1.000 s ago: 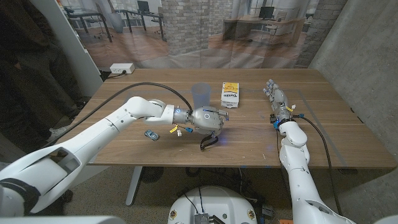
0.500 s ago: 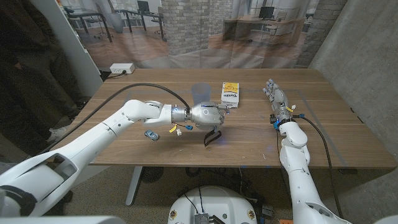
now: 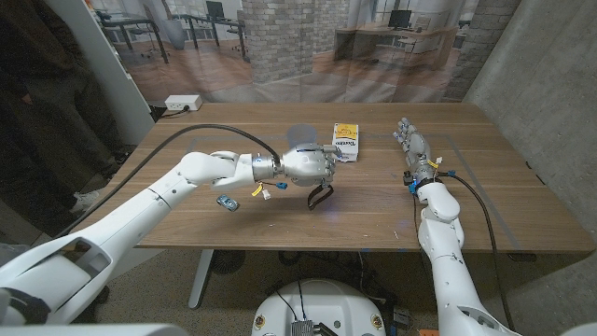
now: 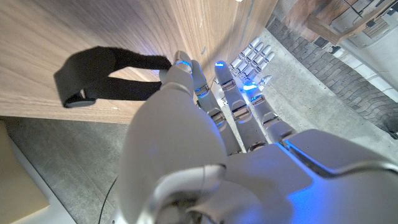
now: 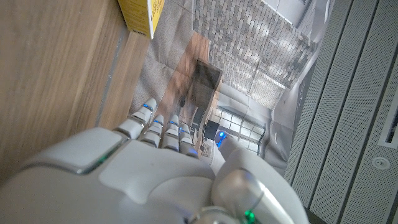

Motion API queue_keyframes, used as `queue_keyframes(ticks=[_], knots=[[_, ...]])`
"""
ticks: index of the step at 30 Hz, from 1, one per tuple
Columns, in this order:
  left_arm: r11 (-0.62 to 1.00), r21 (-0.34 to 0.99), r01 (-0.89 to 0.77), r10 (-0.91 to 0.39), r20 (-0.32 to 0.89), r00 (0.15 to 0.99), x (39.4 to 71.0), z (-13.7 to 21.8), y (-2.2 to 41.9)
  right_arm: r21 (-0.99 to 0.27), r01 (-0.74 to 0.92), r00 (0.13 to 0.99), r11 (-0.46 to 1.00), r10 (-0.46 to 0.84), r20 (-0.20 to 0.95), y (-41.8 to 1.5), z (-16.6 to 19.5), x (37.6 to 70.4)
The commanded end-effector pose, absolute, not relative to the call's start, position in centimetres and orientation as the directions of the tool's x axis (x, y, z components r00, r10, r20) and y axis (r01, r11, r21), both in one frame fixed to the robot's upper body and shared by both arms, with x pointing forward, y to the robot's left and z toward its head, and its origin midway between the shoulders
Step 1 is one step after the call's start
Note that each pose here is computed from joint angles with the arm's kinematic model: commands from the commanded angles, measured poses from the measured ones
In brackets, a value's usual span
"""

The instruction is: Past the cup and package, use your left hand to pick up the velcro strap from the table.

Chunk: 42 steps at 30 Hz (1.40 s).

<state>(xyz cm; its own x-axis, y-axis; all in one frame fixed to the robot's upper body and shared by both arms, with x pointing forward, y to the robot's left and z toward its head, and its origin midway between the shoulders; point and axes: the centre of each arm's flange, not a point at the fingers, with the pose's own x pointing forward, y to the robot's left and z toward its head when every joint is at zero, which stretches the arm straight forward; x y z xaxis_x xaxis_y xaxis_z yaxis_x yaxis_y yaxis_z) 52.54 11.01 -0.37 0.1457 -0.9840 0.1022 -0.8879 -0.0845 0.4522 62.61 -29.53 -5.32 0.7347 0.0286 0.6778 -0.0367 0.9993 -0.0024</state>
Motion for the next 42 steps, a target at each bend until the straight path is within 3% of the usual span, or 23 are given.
queue_keyframes(ticks=[1,42], knots=[[-0.018,0.435,-0.9,-0.975,0.193,0.112,52.4,0.9,11.8,-0.007,-0.036,0.732,0.999,0.031,0.68,-28.7,-5.1,62.6],[0.212,0.292,-0.933,-0.892,0.447,-0.063,51.5,3.6,12.9,-0.048,0.003,0.722,0.999,0.031,0.692,-27.4,-4.7,61.1]])
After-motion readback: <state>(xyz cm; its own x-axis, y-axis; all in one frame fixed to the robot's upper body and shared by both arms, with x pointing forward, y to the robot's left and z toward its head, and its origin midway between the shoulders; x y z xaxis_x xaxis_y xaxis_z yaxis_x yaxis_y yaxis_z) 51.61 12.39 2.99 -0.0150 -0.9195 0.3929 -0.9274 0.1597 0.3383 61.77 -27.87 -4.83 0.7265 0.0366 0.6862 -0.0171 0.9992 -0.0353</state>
